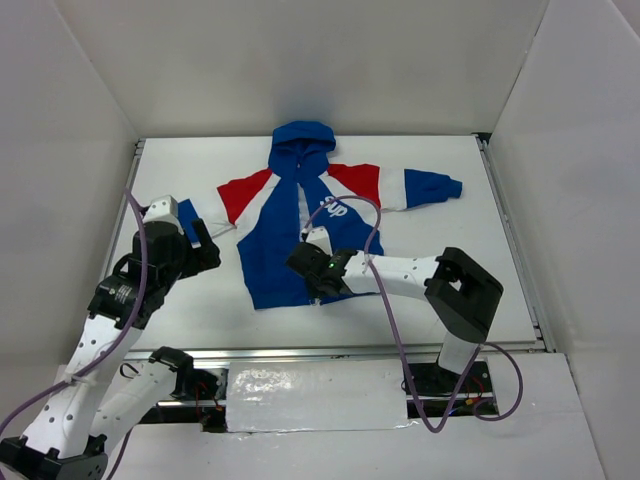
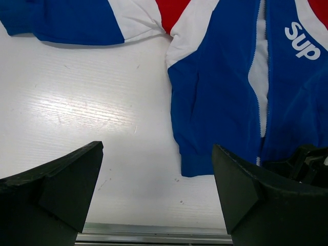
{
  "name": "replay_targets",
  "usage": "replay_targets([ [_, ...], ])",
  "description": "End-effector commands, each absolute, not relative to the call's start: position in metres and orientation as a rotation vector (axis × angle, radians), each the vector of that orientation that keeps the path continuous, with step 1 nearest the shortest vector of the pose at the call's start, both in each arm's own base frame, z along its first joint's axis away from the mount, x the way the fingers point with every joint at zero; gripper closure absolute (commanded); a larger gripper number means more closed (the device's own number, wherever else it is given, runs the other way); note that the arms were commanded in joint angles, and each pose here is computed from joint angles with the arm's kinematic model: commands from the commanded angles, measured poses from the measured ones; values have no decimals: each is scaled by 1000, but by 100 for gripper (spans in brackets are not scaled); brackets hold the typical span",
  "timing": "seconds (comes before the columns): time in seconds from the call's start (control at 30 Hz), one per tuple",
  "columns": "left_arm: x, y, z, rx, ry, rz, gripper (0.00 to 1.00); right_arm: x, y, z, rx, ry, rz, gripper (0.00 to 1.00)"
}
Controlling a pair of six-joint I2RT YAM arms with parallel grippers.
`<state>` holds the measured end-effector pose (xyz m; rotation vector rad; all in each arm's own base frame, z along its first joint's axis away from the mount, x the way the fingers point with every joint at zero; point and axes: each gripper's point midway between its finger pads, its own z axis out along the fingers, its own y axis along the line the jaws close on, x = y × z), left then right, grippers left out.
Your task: Zip up the jacket
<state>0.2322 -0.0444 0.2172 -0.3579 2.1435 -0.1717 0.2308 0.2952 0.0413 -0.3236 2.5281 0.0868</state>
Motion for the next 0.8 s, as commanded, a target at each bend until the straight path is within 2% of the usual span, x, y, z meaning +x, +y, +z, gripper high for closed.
replay_targets([
  [0.0, 239, -50, 221, -305, 2130, -197, 1, 236, 297, 49, -317, 2511, 126, 54],
  [0.13, 239, -51, 220, -302, 2134, -200, 1, 234, 282, 38, -277, 2529, 58, 54],
  [0.3, 239, -54, 221, -287, 2127, -220, 1, 228, 271, 31, -267, 2547, 106, 54],
  [0.4, 240, -55, 218, -281, 2145, -218, 1, 224, 269, 22, -294, 2569, 103, 61],
  [0.53, 241, -55, 218, -278, 2144, -219, 1, 219, 272, 15, -311, 2590, 130, 63],
  [0.77, 241, -57, 217, -270, 2150, -226, 1, 218, 288, 49, -316, 2517, 312, 67],
])
